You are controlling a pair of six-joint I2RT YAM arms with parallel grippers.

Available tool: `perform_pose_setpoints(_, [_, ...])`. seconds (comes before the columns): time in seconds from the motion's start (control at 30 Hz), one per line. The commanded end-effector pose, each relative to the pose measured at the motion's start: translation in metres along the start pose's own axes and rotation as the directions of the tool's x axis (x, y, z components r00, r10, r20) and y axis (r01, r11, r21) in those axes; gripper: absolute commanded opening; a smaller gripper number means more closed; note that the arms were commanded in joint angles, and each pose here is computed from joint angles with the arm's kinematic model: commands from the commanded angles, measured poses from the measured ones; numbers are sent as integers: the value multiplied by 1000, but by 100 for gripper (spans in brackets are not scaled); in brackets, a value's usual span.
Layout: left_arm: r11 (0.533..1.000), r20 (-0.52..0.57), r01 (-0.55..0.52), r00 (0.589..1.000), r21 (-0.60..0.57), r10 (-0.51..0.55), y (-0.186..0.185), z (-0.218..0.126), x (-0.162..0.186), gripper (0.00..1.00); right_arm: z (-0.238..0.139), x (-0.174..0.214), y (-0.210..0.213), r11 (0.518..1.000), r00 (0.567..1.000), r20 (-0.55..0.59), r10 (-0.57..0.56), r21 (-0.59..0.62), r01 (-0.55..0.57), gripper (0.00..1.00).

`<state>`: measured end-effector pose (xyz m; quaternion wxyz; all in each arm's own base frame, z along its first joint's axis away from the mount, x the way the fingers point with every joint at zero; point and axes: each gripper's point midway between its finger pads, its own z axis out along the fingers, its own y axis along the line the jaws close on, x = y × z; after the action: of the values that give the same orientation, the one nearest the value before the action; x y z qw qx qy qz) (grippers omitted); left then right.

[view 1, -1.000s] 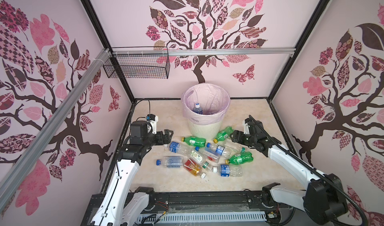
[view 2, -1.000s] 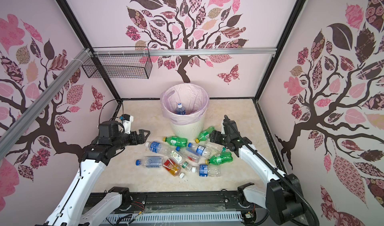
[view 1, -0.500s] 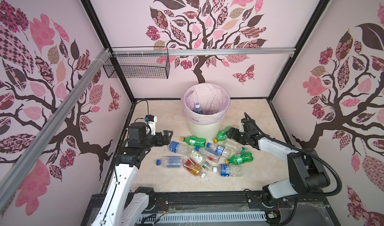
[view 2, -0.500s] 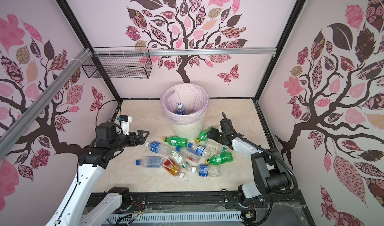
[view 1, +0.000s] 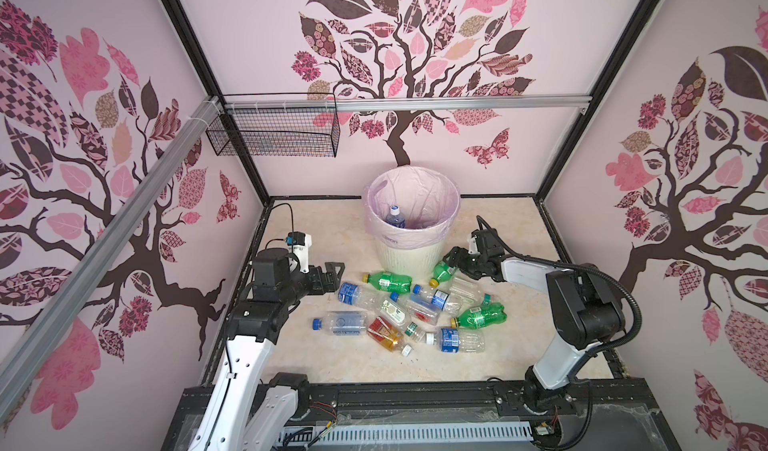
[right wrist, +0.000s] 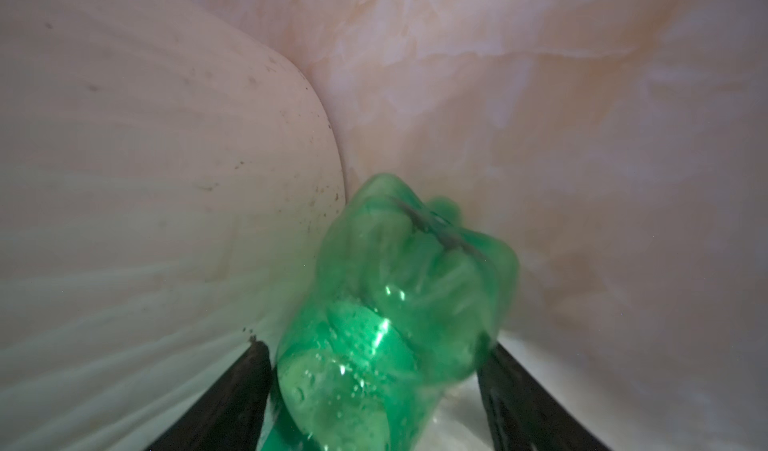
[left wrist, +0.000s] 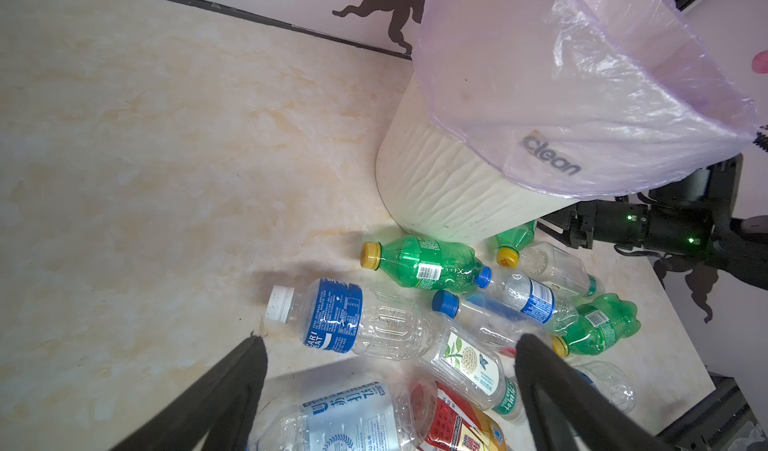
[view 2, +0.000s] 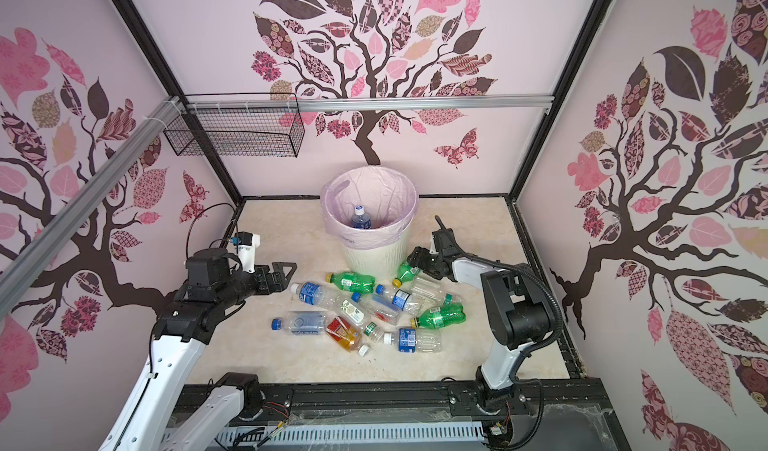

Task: Throw the plastic bottles in the bin
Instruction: 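Lift the green bottle with the right gripper and carry it over the bin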

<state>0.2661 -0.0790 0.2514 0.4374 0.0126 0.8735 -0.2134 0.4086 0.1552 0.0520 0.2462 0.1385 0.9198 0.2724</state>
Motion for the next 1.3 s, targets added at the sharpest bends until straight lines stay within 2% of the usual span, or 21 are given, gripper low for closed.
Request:
perform_pose_setpoints(0.0, [999,-6,24,1000,-21,-24,7,2,7,97,12,1,-11,999,1000,-27,-6,37,7,76])
perform_pose_setpoints(0.17, [999,-13,27,1000,-33,-27,8,4,6,97,19,-6,-31,993,998,-48,-40,112,45,67])
perform_pose_setpoints(0.47, [997,-5,47,999,-61,-47,13,5,3,97,9,-32,-68,994,999,-12,34,108,-33,58])
perform_pose_setpoints(0.63, [995,-3,49,999,-84,-49,19,7,6,97,-16,-56,-33,1000,999,36,-22,1,22,51])
perform_pose_setpoints(0.83, [994,2,70,998,-86,-70,22,17,3,97,-65,-93,13,994,985,154,-78,-59,89,51])
perform_pose_setpoints(1.03, [988,-6,78,997,-133,-80,34,35,-4,97,-103,-118,17,996,959,267,-92,38,85,50])
perform_pose_setpoints(1.27, [985,-14,66,998,-159,-69,40,42,-8,97,-142,-115,29,988,938,312,-153,58,142,51])
